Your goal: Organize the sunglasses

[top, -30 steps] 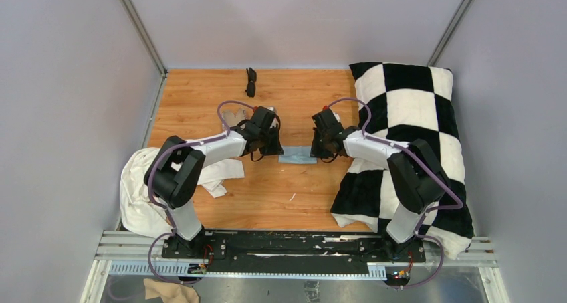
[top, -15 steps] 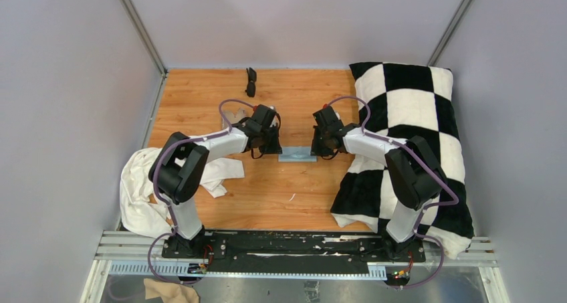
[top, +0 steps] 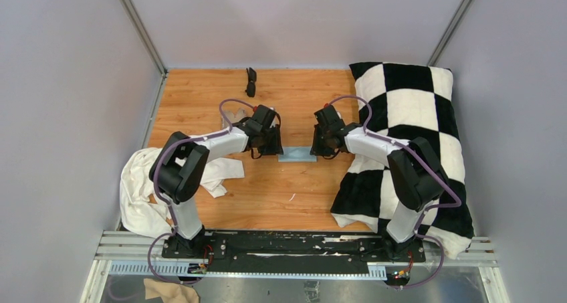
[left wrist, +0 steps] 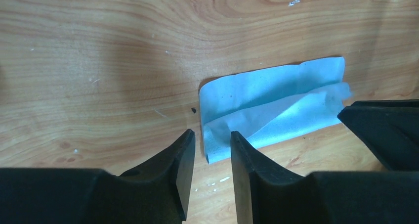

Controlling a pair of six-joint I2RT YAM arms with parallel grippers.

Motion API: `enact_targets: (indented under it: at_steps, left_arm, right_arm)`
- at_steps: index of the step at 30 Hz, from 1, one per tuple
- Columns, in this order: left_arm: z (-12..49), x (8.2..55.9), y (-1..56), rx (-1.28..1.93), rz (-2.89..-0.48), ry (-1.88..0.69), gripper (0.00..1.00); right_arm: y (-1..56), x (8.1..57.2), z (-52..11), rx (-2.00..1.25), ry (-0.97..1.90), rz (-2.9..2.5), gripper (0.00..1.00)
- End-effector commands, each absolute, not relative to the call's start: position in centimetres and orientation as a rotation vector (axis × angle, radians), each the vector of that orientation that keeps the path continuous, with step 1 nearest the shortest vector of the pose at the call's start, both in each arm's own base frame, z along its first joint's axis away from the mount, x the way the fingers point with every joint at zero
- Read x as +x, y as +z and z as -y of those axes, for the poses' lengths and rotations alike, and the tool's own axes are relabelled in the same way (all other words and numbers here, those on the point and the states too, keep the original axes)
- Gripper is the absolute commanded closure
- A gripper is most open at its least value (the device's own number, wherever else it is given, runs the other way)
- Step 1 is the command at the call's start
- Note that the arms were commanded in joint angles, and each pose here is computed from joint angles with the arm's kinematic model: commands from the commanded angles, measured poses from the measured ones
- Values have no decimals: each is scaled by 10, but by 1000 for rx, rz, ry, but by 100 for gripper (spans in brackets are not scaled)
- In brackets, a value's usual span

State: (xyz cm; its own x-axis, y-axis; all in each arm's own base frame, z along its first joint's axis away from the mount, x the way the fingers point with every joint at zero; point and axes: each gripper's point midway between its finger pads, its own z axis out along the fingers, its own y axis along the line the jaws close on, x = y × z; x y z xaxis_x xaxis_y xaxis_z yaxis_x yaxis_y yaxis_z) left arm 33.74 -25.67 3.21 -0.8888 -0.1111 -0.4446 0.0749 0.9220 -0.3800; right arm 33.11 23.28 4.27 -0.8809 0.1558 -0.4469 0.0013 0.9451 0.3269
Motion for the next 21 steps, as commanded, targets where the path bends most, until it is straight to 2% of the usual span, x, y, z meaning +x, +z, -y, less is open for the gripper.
enact_targets:
  at_steps: [1,9,15,21]
  left_arm:
    - [253,349,66,-34,-2522,-533,61]
    - [233,348,100,-65,-2419,-472,62]
    - [264,330,87,-17,-2462,-682,65]
    - [283,314,63,0,-2517,-780,68]
  right_arm:
    - [71,337,-223,143,443,-2558,74]
    - [92,334,-213,147,431,-2489,74]
    - [75,323,-229,98,525,-2548,84]
    - [59,314,-236,68,556,-2598,92]
